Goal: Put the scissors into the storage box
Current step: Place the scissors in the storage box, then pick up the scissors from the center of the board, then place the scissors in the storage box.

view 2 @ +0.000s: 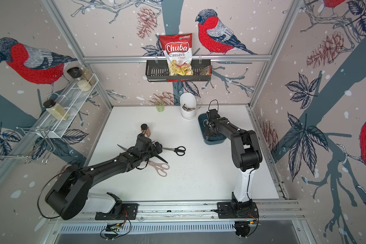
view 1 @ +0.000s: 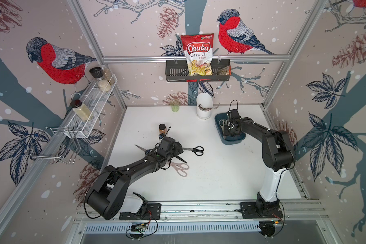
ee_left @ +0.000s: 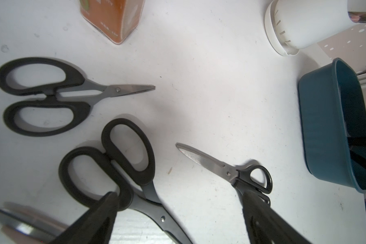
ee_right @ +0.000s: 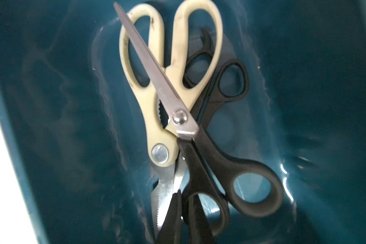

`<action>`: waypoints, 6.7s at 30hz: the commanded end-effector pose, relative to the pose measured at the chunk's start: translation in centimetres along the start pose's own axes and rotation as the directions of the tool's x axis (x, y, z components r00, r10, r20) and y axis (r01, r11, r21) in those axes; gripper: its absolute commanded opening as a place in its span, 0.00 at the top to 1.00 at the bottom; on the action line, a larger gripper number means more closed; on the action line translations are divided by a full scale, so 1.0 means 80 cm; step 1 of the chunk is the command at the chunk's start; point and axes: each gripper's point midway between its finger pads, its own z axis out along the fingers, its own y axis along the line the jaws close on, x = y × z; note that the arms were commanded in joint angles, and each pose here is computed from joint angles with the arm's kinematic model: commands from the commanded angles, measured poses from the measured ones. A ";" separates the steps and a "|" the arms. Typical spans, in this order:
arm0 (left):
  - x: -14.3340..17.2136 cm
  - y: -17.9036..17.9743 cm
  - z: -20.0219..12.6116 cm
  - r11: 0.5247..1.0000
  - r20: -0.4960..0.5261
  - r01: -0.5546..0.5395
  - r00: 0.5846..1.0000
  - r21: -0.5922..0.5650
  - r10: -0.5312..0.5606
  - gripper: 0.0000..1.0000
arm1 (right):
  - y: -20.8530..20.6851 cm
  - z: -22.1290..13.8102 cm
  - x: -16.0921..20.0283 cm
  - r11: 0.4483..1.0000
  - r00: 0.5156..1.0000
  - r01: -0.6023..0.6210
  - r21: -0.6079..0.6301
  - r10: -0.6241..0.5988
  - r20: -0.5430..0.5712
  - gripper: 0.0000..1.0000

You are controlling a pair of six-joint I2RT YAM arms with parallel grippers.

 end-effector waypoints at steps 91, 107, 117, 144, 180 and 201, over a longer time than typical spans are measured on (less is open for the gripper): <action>-0.084 0.166 0.056 0.879 -0.422 -0.358 0.882 -0.315 0.208 0.71 | 0.161 -0.067 0.131 0.937 0.949 0.310 -0.163 -0.315 -0.004 0.67; -0.037 0.174 0.065 0.855 -0.567 -0.441 0.791 -0.272 0.228 0.82 | 0.147 -0.065 0.118 0.948 0.959 0.280 -0.152 -0.282 0.010 0.67; -0.016 0.164 0.074 0.861 -0.612 -0.462 0.751 -0.215 0.250 1.00 | 0.139 -0.069 0.108 0.955 0.966 0.258 -0.145 -0.257 0.024 0.67; -0.086 0.106 0.002 0.924 -0.380 -0.329 0.894 -0.196 0.238 1.00 | 0.166 -0.101 0.090 0.933 0.972 0.232 -0.276 -0.215 0.090 0.67; 0.000 -0.102 -0.025 0.965 -0.229 0.028 0.973 0.260 0.034 1.00 | 0.313 -0.182 0.129 0.557 0.948 0.320 -0.766 -0.182 0.263 0.52; -0.004 -0.118 -0.035 0.959 -0.229 -0.004 0.971 0.284 0.071 0.85 | 0.298 -0.176 0.117 0.577 0.959 0.280 -0.767 -0.141 0.244 0.91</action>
